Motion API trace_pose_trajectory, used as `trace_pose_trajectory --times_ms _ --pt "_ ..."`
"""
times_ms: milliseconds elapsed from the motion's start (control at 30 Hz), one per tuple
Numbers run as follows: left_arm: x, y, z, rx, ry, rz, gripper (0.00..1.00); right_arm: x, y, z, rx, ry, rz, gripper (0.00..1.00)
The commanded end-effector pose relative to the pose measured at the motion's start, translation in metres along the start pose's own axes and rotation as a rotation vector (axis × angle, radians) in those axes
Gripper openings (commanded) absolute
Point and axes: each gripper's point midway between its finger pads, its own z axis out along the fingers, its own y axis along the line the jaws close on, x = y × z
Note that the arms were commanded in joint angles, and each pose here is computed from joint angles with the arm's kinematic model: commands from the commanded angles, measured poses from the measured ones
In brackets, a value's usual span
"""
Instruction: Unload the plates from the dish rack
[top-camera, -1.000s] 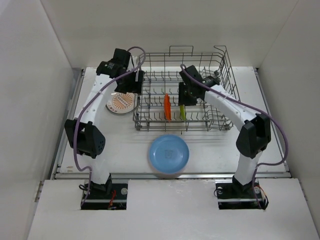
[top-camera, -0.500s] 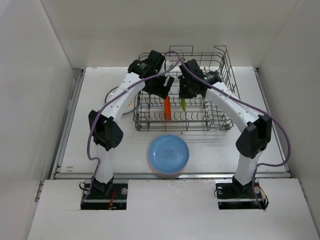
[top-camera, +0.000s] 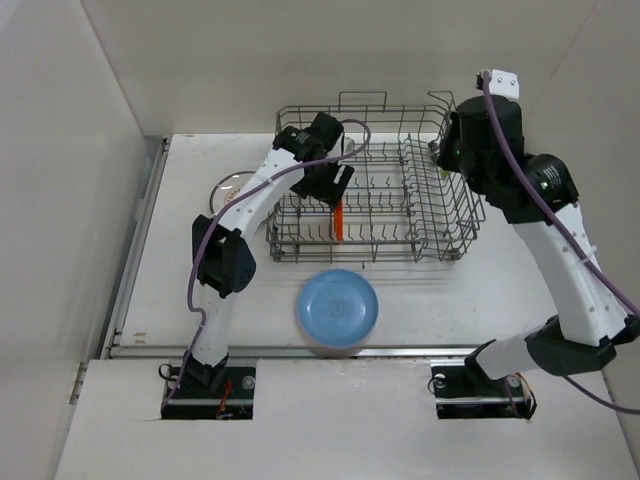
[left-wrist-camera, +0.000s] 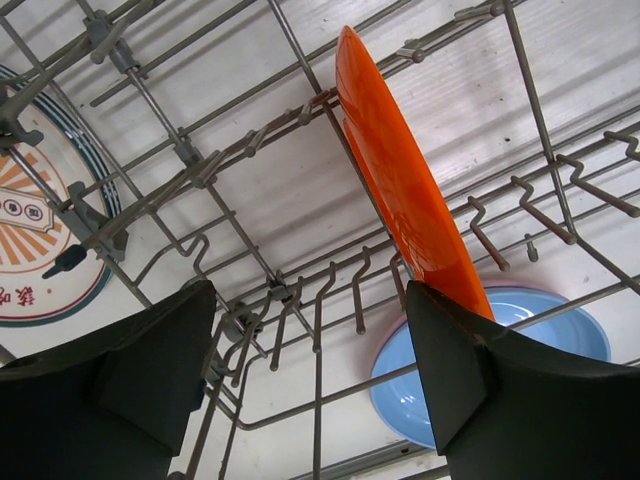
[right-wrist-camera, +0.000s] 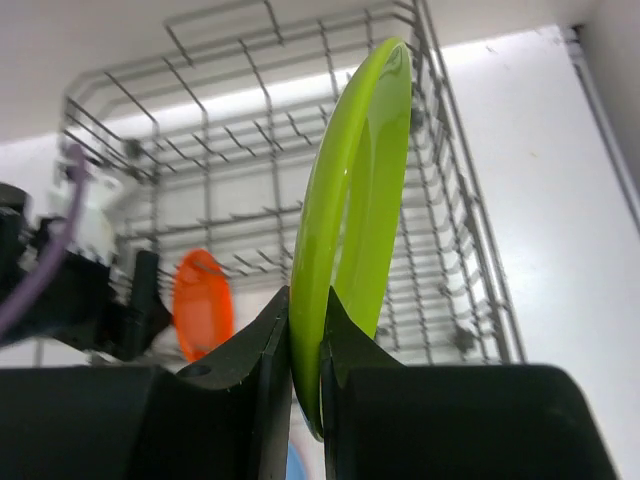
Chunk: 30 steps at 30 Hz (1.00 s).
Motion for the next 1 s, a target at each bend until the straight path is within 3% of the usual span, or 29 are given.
trace_pose_trajectory --times_ms 0,100,233,333,500,767,900,967 --pt "-0.016 0.002 -0.038 -0.019 -0.094 -0.016 0.74 0.044 -0.023 -0.001 0.107 0.14 -0.137 0.0" --pt "-0.021 0.007 -0.064 -0.042 -0.154 -0.02 0.74 0.078 -0.035 -0.015 0.187 0.263 -0.135 0.0" --pt "-0.027 0.009 -0.086 -0.046 -0.214 -0.013 0.76 0.121 -0.008 -0.04 0.021 0.413 -0.073 0.0" --pt "-0.029 -0.004 -0.097 0.029 -0.239 -0.005 0.79 0.123 0.0 -0.061 -0.058 0.427 -0.023 0.0" --pt "-0.025 -0.03 -0.081 0.134 -0.195 0.012 0.87 0.162 0.038 -0.091 -0.231 0.543 -0.15 0.0" --pt "-0.009 -0.017 -0.02 0.006 -0.044 0.03 0.87 0.233 0.025 -0.089 -0.095 0.702 -0.149 0.0" --pt "-0.005 -0.008 -0.01 -0.044 -0.017 0.04 0.82 0.27 0.001 -0.087 0.004 0.771 -0.174 0.0" --pt "-0.001 -0.008 -0.003 -0.046 0.005 0.041 0.75 0.295 -0.012 -0.081 0.08 0.818 -0.228 0.0"
